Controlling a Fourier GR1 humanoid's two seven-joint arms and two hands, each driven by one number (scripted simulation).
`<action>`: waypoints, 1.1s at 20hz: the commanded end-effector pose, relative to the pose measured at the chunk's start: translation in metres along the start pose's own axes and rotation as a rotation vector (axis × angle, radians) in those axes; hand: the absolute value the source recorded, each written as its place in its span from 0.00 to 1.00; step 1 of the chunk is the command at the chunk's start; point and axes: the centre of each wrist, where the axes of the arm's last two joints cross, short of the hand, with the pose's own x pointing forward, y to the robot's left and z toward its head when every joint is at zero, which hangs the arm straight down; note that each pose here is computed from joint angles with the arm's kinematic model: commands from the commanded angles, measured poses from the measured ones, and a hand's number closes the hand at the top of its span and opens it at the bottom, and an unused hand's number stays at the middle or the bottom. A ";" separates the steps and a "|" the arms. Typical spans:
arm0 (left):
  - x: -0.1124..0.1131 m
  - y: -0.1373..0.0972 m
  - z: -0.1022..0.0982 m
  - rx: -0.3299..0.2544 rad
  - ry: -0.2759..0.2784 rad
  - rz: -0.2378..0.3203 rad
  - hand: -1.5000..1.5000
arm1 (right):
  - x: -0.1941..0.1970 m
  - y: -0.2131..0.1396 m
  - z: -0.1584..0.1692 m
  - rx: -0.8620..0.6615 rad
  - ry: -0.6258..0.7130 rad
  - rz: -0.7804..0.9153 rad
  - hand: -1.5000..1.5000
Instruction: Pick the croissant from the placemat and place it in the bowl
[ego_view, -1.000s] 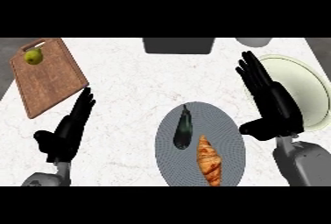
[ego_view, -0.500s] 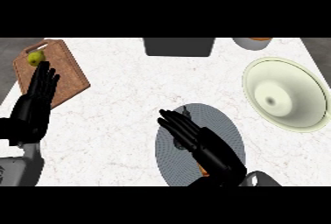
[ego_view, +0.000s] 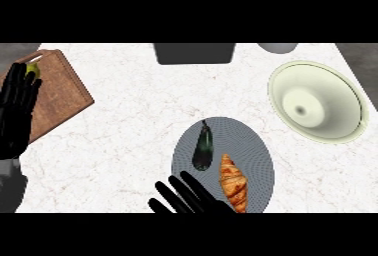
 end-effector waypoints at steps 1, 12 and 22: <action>0.012 0.006 -0.003 -0.007 -0.009 0.015 0.50 | 0.032 -0.009 0.003 0.020 0.144 0.173 0.00; -0.005 -0.015 -0.003 -0.013 -0.013 0.011 0.50 | 0.056 -0.036 0.005 0.512 0.337 0.517 0.00; -0.001 -0.004 -0.014 -0.023 -0.015 0.023 0.50 | 0.048 -0.052 -0.016 0.557 0.454 0.470 0.00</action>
